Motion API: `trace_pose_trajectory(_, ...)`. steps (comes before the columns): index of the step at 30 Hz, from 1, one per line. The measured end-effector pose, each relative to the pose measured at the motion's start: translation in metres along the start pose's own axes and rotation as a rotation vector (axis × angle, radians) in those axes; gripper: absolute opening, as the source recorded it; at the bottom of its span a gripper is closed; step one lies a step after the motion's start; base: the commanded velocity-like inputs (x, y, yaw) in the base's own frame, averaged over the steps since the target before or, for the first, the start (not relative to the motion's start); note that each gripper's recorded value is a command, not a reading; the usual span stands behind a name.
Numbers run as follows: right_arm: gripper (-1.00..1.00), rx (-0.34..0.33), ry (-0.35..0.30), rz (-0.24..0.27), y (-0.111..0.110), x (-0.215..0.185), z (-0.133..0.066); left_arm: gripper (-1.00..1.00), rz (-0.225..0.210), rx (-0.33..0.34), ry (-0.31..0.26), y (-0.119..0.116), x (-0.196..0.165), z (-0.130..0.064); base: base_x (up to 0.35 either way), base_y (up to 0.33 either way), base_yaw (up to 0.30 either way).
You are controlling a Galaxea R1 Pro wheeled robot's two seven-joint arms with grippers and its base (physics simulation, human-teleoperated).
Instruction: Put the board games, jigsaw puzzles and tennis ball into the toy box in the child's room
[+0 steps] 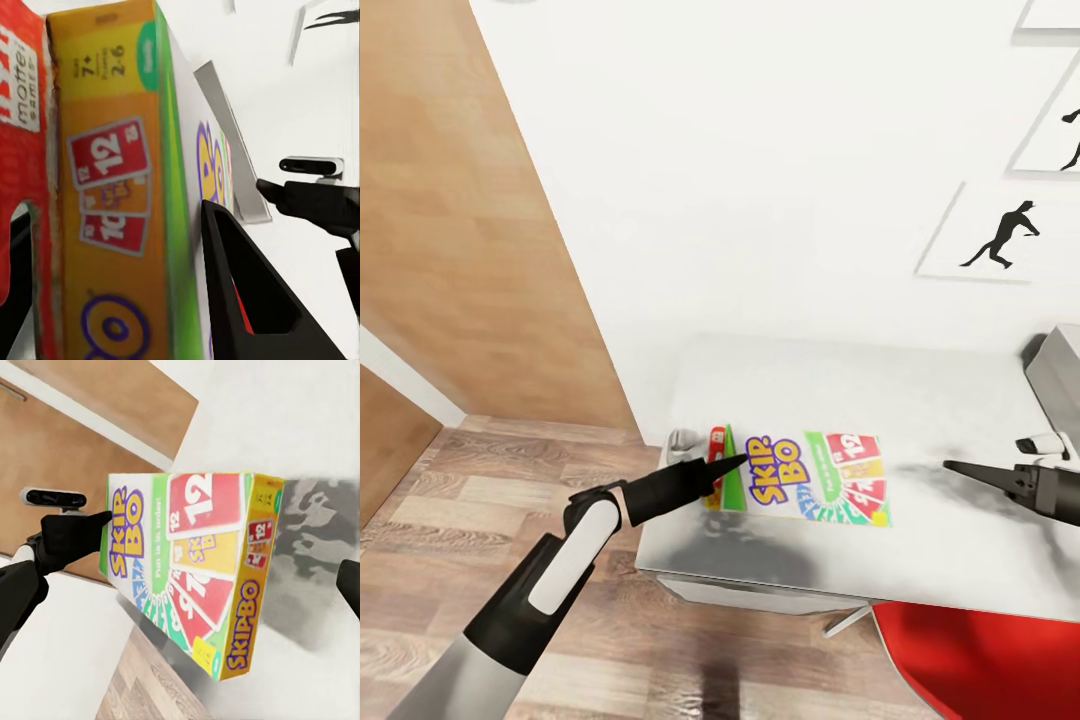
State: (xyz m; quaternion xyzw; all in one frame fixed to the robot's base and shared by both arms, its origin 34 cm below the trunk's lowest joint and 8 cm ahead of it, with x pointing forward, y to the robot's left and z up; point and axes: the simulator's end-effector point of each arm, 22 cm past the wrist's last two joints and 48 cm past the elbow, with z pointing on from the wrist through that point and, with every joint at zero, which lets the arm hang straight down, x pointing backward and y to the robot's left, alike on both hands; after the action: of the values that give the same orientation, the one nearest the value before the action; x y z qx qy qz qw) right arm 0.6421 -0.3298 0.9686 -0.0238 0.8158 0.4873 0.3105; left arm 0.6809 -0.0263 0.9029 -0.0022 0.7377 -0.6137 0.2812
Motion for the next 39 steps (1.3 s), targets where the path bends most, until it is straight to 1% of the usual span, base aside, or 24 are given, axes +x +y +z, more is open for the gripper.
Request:
trace_pose_trajectory(9,1.0,0.003,-0.005,-0.002,0.0,-0.002,-0.001,-1.0,0.0,0.05,-0.002,-0.011,0.001,-0.001,0.0,0.0,0.0)
trace_pose_trajectory(19,1.0,-0.002,0.0,0.003,0.0,0.001,0.001,-1.0,-0.003,0.086,-0.005,-0.02,0.001,0.001,0.0,0.0,0.0)
trace_pose_trajectory(28,1.0,-0.036,-0.018,0.028,0.004,0.007,0.013,-1.0,-0.01,0.105,-0.009,-0.025,0.001,0.003,0.0,0.0,0.0)
trace_pose_trajectory(38,1.0,-0.037,-0.027,0.04,0.002,0.01,0.019,-1.0,-0.014,0.114,-0.011,-0.029,0.002,0.007,0.0,0.0,0.0)
trace_pose_trajectory(39,1.0,-0.032,-0.031,0.046,0.0,0.011,0.022,-1.0,-0.017,0.119,-0.012,-0.032,0.002,0.009,0.0,0.0,0.0)
